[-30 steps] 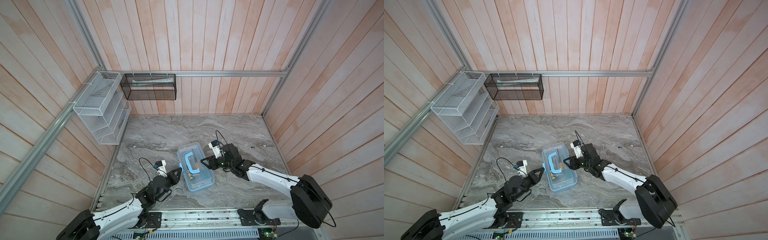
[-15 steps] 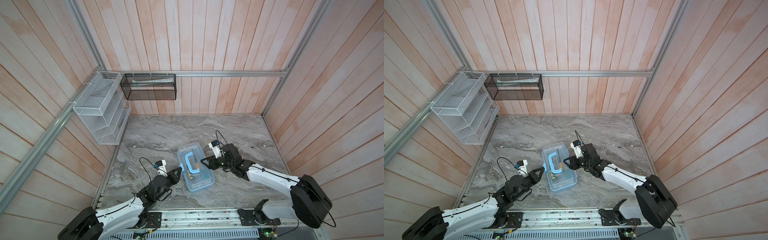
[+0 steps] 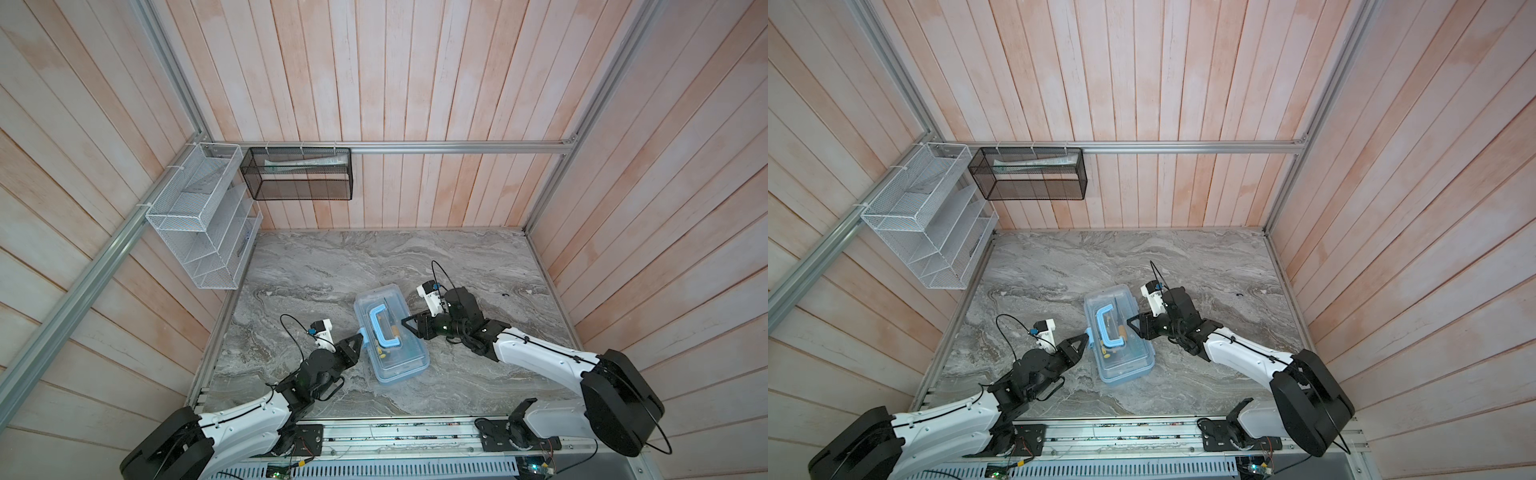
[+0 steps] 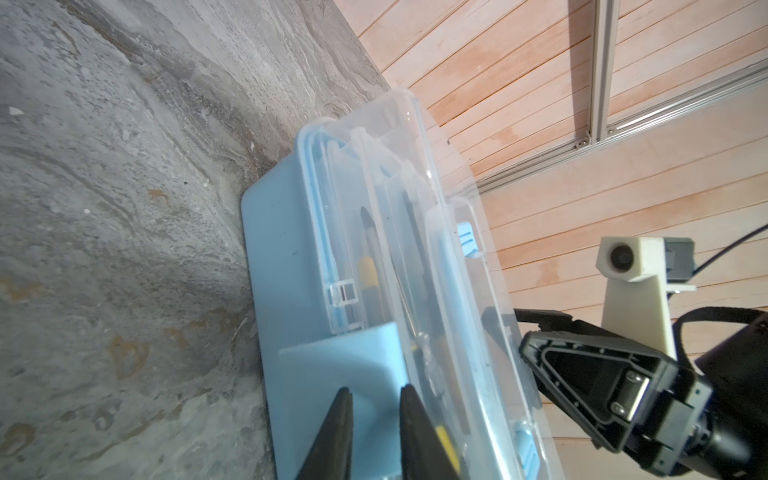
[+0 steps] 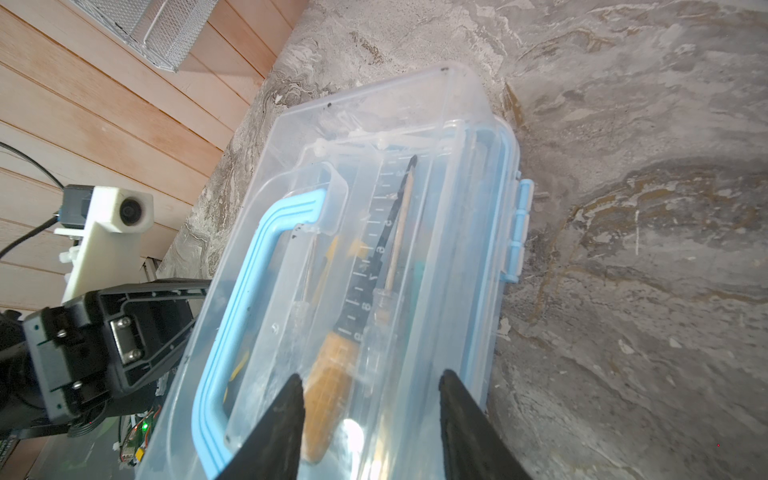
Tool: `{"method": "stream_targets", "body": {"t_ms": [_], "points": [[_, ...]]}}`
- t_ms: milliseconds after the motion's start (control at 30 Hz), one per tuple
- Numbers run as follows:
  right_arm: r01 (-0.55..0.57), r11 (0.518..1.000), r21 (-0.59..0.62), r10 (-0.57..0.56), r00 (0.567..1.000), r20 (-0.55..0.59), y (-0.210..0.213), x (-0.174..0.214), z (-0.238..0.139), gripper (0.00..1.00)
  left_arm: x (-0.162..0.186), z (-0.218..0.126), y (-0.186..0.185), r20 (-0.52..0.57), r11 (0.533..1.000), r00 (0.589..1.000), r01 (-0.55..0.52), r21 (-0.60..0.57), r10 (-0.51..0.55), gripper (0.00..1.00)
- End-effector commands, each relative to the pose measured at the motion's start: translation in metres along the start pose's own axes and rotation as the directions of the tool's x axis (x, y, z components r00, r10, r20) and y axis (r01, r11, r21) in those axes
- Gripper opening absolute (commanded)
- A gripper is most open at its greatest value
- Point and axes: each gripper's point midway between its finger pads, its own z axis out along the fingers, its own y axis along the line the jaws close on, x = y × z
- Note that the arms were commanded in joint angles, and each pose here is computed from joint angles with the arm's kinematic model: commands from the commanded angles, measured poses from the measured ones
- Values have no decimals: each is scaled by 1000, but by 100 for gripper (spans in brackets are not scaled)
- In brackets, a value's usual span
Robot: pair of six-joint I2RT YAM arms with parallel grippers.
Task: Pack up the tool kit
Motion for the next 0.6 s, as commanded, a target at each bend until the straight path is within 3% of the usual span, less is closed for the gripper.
{"method": "stream_targets", "body": {"t_ms": [0, 567], "points": [[-32, 999, -28, 27, 985, -172, 0, 49, 6, 49, 7, 2, -13, -48, 999, 999, -9, 43, 11, 23], [-31, 999, -26, 26, 985, -168, 0, 47, 5, 48, 9, 8, -21, -74, 998, 997, -34, 45, 38, 21]]}}
